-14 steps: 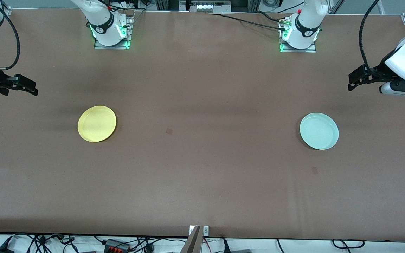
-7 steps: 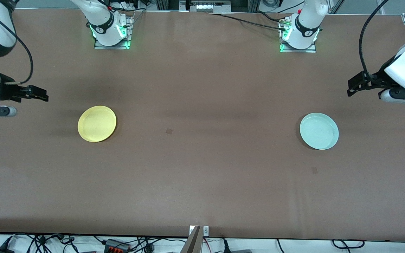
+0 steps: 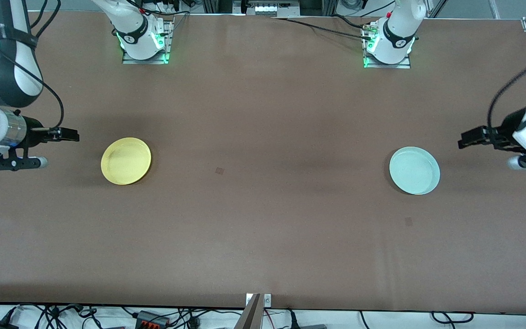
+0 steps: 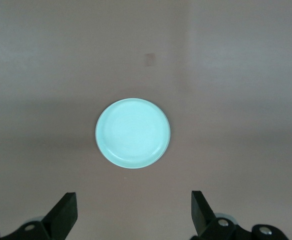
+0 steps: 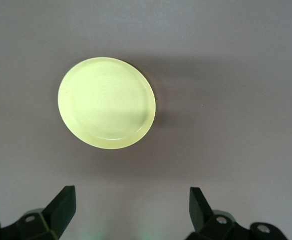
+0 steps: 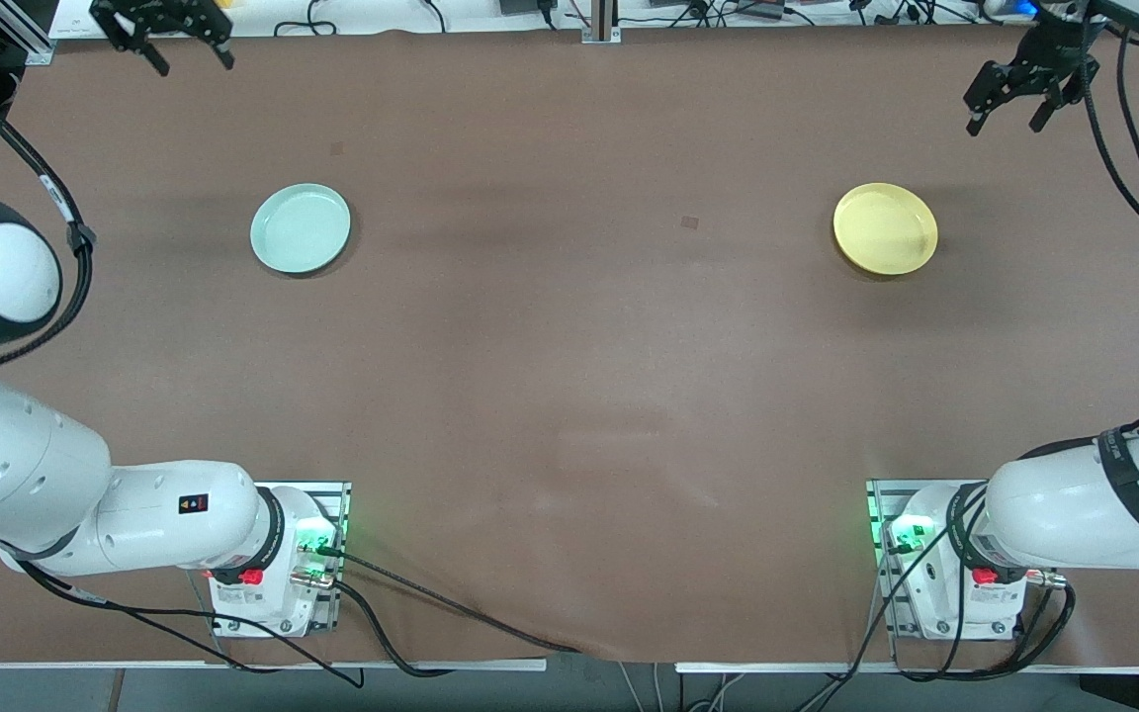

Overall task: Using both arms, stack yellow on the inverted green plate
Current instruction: 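Reach the right gripper to the yellow plate while the left gripper reaches the green plate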

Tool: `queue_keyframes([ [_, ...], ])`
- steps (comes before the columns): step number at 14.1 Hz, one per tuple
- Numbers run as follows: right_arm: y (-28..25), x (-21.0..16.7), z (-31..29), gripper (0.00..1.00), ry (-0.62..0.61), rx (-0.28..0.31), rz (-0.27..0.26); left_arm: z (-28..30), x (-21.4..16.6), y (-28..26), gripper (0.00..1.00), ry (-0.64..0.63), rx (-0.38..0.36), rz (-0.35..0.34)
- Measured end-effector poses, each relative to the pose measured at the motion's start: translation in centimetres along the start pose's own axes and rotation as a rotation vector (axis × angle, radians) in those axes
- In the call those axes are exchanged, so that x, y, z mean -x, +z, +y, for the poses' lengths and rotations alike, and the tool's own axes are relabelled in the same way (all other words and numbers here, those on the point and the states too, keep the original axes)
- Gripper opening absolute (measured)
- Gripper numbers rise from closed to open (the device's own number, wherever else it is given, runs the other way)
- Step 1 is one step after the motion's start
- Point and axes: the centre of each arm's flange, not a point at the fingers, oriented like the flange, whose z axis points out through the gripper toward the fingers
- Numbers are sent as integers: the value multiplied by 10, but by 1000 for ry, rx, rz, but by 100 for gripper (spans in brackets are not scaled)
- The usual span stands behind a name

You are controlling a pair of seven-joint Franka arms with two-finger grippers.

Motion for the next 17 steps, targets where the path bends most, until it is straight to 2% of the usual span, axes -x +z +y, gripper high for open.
queue_keyframes([
  [2,25,-12,1,100,-1,-4,-35,-41,-15,42,100,-30,21,-68],
  [5,59,-26,1,100,-3,-9,-85,-73,-37,118,100,22,53,-159],
  [7,82,-34,2,100,-3,-14,-116,-90,-53,161,100,94,70,-147],
  [10,125,-47,6,100,1,-22,-166,-108,-64,219,100,152,175,-66],
  [12,150,-58,21,100,22,-27,-153,-114,-57,257,97,195,200,-32],
  [13,161,-61,30,100,35,-31,-145,-115,-53,273,86,224,198,-24],
  [15,176,-65,40,100,51,-39,-142,-114,-48,292,81,287,189,-7],
  [17,185,-70,38,100,58,-60,-132,-114,-47,299,62,357,190,-3],
])
